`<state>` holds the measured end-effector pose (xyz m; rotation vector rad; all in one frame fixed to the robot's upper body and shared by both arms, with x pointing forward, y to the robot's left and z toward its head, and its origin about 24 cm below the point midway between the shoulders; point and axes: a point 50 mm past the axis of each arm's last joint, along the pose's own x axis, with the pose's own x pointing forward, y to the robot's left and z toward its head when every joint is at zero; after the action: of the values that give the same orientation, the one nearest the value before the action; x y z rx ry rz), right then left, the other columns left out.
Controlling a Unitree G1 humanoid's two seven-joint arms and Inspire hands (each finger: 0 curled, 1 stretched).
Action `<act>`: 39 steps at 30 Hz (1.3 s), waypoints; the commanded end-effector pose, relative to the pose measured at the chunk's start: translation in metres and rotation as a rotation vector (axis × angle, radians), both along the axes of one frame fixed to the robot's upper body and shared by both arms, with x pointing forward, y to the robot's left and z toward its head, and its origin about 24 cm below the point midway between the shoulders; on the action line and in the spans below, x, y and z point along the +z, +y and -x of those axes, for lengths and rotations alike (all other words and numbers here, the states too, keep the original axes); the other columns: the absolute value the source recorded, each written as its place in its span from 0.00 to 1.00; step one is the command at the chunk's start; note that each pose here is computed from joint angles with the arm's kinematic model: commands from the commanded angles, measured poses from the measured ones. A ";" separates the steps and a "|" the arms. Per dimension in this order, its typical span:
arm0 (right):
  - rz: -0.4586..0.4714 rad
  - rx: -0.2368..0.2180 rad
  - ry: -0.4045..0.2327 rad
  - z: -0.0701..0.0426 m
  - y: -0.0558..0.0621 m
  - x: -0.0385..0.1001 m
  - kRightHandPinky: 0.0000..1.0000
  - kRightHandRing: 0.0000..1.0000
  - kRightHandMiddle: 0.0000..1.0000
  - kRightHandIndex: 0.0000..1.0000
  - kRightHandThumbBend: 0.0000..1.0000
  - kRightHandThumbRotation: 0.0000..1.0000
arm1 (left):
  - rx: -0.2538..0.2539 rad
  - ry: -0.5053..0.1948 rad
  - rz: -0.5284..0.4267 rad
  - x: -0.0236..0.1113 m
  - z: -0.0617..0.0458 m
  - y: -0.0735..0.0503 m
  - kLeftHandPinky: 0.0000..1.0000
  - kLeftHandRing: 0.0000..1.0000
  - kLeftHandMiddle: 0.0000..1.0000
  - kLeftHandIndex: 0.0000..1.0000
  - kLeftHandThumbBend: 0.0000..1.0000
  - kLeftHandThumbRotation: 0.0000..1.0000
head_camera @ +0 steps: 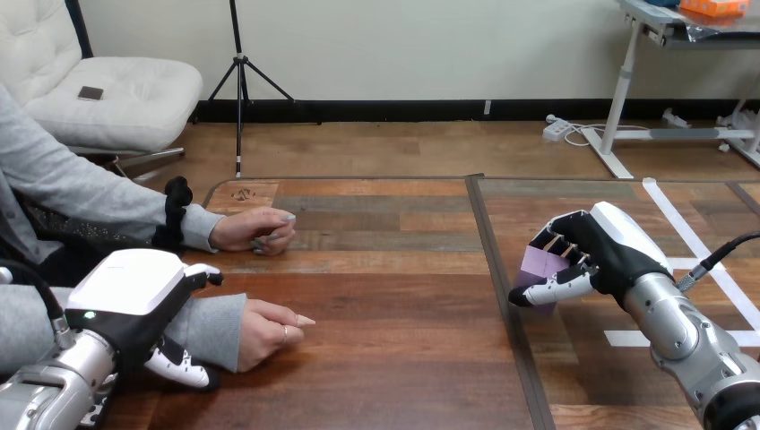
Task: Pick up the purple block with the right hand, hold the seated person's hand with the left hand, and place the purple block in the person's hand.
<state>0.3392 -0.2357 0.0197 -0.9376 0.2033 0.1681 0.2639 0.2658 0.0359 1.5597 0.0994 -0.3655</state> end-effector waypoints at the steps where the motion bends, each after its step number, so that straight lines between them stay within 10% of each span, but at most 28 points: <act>1: -0.010 0.012 -0.153 -0.022 0.000 0.043 0.40 0.44 0.48 0.49 0.70 0.00 | -0.004 -0.085 -0.039 0.018 -0.017 0.003 0.78 0.78 0.80 0.80 1.00 0.28; 39: -0.023 0.011 -0.156 -0.021 0.000 0.042 0.41 0.46 0.49 0.50 0.70 0.00 | 0.006 -0.121 -0.107 0.009 -0.026 0.002 0.76 0.74 0.73 0.71 0.99 0.03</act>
<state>0.3393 -0.2362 0.0200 -0.9323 0.2026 0.1638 0.2794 0.2655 0.0337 1.6493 0.0713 -0.3082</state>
